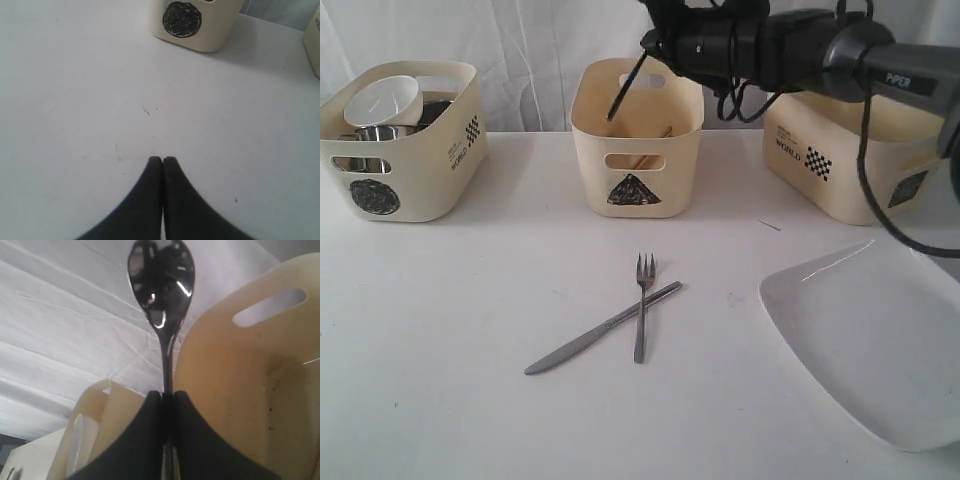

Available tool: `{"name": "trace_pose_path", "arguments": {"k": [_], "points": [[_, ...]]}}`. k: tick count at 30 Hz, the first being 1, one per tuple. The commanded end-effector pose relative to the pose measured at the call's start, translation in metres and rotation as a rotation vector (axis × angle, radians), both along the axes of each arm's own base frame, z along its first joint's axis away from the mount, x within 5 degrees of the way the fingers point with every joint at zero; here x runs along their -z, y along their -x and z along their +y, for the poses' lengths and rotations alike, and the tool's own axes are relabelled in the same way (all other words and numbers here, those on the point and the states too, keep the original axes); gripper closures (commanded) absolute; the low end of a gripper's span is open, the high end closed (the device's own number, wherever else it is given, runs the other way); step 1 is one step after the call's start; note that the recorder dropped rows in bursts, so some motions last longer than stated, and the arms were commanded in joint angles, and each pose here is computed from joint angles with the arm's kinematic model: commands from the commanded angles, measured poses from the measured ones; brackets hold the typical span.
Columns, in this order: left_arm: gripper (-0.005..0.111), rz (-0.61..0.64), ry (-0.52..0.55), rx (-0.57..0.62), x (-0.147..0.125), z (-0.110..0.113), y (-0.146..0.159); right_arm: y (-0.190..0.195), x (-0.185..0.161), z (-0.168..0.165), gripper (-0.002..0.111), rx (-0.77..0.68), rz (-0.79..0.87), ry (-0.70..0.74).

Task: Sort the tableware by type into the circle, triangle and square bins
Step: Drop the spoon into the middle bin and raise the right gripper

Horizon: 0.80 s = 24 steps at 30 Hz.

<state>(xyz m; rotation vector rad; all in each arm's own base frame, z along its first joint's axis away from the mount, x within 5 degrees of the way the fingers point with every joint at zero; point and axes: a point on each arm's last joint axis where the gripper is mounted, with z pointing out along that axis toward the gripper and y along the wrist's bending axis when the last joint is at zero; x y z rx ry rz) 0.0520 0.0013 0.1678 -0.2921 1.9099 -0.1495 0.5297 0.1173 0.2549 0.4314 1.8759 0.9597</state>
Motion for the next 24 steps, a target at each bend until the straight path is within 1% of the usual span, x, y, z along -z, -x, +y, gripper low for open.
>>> {"name": "trace_pose_path", "arguments": {"k": [1,3,4,8,10,11,14,19,21,24], "points": [[0.107,-0.006,0.007,0.006,0.001,-0.001,0.0,-0.014,0.023,0.007,0.108,-0.088,-0.081,0.084],[0.107,-0.006,0.007,0.006,0.001,-0.001,0.0,-0.018,0.03,0.011,0.108,-0.143,-0.125,0.125],[0.107,-0.006,0.007,0.006,0.001,-0.001,0.0,-0.019,0.031,0.012,0.108,-0.148,-0.133,0.137],[0.107,-0.006,0.007,0.006,0.001,-0.001,0.0,-0.023,0.035,0.007,0.108,-0.084,-0.123,0.167],[0.107,-0.006,0.007,0.006,0.001,-0.001,0.0,-0.023,0.035,0.007,0.107,-0.082,-0.123,0.168],[0.107,-0.006,0.007,0.006,0.001,-0.001,0.0,-0.023,0.035,0.007,0.105,-0.08,-0.122,0.169],[0.107,-0.006,0.007,0.006,0.001,-0.001,0.0,-0.023,0.035,0.007,0.088,-0.081,-0.123,0.171],[0.107,-0.006,0.007,0.006,0.001,-0.001,0.0,-0.024,0.035,0.006,0.074,-0.072,-0.122,0.174],[0.107,-0.006,0.007,0.006,0.001,-0.001,0.0,-0.024,0.035,0.006,0.07,-0.072,-0.122,0.174],[0.107,-0.006,0.007,0.006,0.001,-0.001,0.0,-0.022,0.033,0.008,0.07,-0.096,-0.124,0.153]]}}
